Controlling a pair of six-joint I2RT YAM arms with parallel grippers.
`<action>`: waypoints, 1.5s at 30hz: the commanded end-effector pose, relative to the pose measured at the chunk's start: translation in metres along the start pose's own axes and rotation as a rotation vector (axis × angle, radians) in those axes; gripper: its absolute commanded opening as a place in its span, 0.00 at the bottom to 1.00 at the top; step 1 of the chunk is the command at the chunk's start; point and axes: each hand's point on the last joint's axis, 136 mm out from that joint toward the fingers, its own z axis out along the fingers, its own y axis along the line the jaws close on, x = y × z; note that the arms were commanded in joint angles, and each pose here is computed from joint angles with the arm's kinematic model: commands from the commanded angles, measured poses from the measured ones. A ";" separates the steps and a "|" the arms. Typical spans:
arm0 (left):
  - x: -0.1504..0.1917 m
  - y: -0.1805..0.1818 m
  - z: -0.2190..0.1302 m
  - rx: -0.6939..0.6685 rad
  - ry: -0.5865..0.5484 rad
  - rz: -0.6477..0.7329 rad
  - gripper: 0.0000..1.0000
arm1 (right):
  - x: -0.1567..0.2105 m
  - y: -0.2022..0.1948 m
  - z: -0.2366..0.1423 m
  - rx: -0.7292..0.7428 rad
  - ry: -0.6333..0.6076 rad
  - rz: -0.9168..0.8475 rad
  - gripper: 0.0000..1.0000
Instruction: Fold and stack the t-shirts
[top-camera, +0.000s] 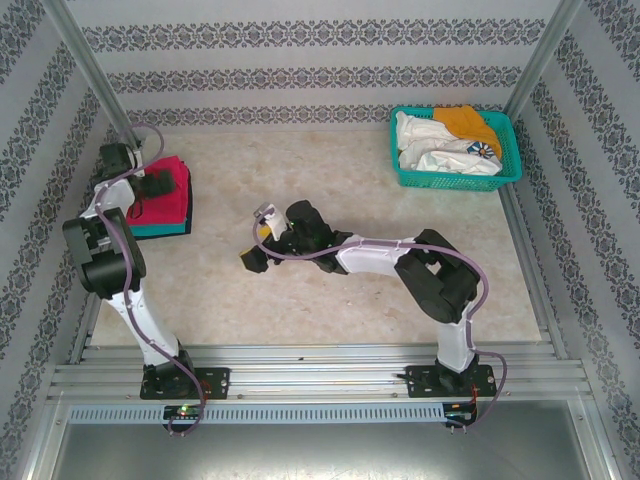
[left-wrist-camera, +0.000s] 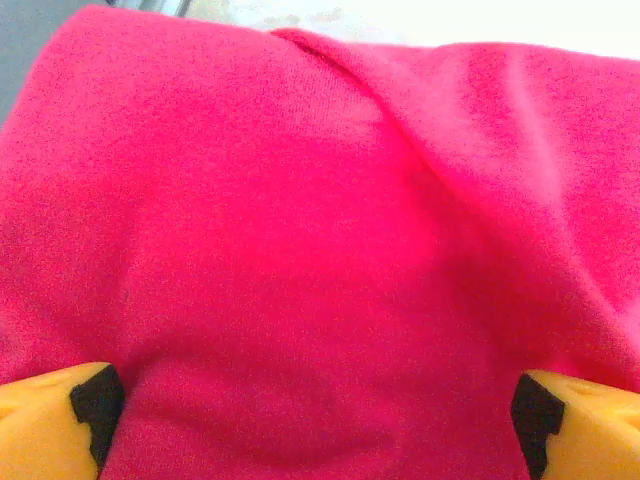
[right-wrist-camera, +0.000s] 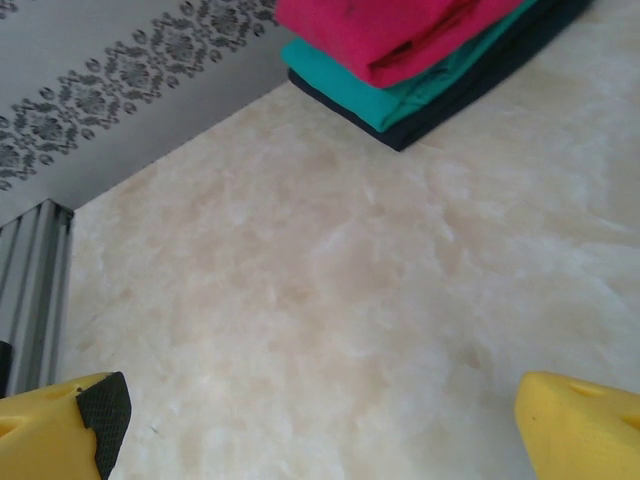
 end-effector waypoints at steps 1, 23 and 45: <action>-0.039 -0.019 -0.053 0.041 -0.172 -0.023 1.00 | -0.029 -0.006 -0.031 0.072 -0.094 -0.013 0.98; 0.151 -0.117 -0.144 0.134 -0.467 0.278 1.00 | 0.039 -0.172 -0.364 1.209 -0.303 0.096 0.98; 0.131 -0.122 -0.063 0.130 -0.524 0.257 1.00 | 0.094 -0.261 -0.375 1.233 -0.338 0.154 0.98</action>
